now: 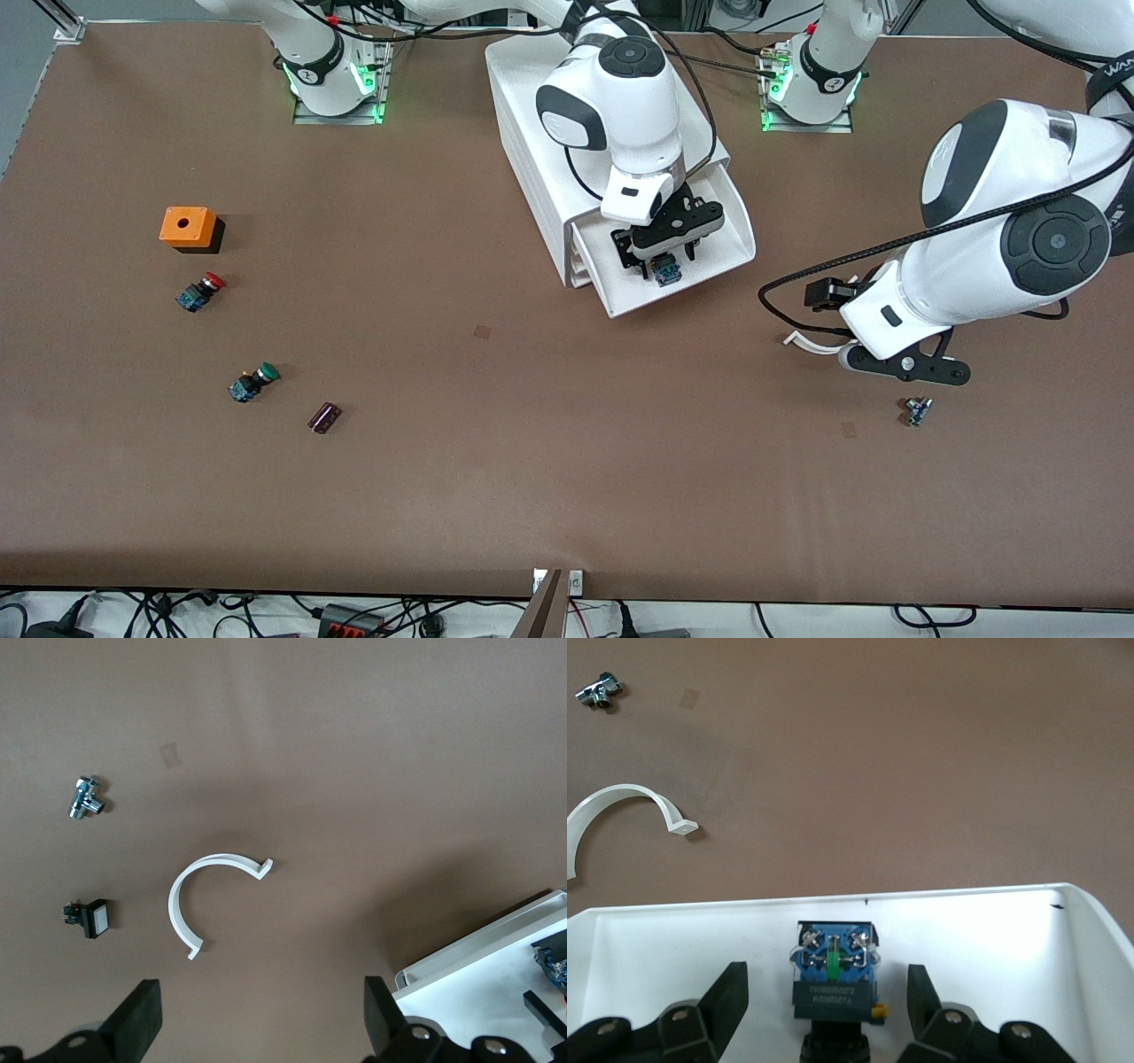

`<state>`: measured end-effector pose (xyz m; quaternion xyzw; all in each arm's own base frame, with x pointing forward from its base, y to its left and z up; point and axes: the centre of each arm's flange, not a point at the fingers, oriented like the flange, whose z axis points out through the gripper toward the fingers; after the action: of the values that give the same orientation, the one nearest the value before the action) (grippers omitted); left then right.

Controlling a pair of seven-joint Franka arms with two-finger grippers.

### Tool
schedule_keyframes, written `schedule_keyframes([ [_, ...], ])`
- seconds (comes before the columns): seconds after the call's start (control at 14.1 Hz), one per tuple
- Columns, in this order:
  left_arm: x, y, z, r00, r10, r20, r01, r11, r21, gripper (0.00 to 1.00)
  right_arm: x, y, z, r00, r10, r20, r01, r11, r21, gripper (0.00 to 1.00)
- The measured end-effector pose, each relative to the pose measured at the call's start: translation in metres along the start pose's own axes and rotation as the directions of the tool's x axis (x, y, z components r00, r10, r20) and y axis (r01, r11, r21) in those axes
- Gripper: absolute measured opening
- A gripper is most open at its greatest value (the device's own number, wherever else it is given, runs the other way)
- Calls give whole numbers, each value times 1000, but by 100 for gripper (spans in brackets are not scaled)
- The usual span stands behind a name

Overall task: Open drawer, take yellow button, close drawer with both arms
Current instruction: 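Lower the right gripper and grasp the orange-based blue button, then lift the button out with the right gripper while the left gripper releases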

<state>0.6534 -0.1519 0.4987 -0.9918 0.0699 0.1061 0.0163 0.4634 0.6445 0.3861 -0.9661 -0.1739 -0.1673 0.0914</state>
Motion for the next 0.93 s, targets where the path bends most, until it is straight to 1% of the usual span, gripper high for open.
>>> schedule_keyframes([
  [0.14, 2, 0, 3, 1000, -1, 6, 1, 1000, -4, 100, -1, -1, 0, 1000, 0, 0, 0, 1000, 1, 67],
  [0.21, 2, -1, 5, 1000, -2, 8, 2, 1000, -4, 100, -1, -1, 0, 1000, 0, 0, 0, 1000, 1, 64],
  [0.36, 3, -1, 6, 1000, -2, 11, 2, 1000, -5, 100, -1, -1, 0, 1000, 0, 0, 0, 1000, 1, 44],
  [0.43, 3, -1, 7, 1000, -2, 11, 2, 1000, -5, 100, 0, -1, 0, 1000, 0, 0, 0, 1000, 1, 44],
  [0.5, 3, -1, 7, 1000, -3, 11, 3, 1000, -5, 100, 0, -1, -1, 1000, 0, -1, 0, 1000, 1, 41],
  [0.71, 3, -1, 7, 1000, -3, 11, 3, 1000, -5, 100, 3, 0, -4, 1000, 3, -4, -3, 1000, -2, 41],
  [0.78, 3, -1, 7, 1000, -3, 11, 3, 1000, -5, 100, 7, 0, -10, 1000, 6, -7, -6, 1000, -5, 41],
  [0.93, 3, -1, 6, 1000, -12, 9, 12, 1000, -6, 100, 22, 1, -40, 1000, 18, -12, -19, 1000, -14, 41],
])
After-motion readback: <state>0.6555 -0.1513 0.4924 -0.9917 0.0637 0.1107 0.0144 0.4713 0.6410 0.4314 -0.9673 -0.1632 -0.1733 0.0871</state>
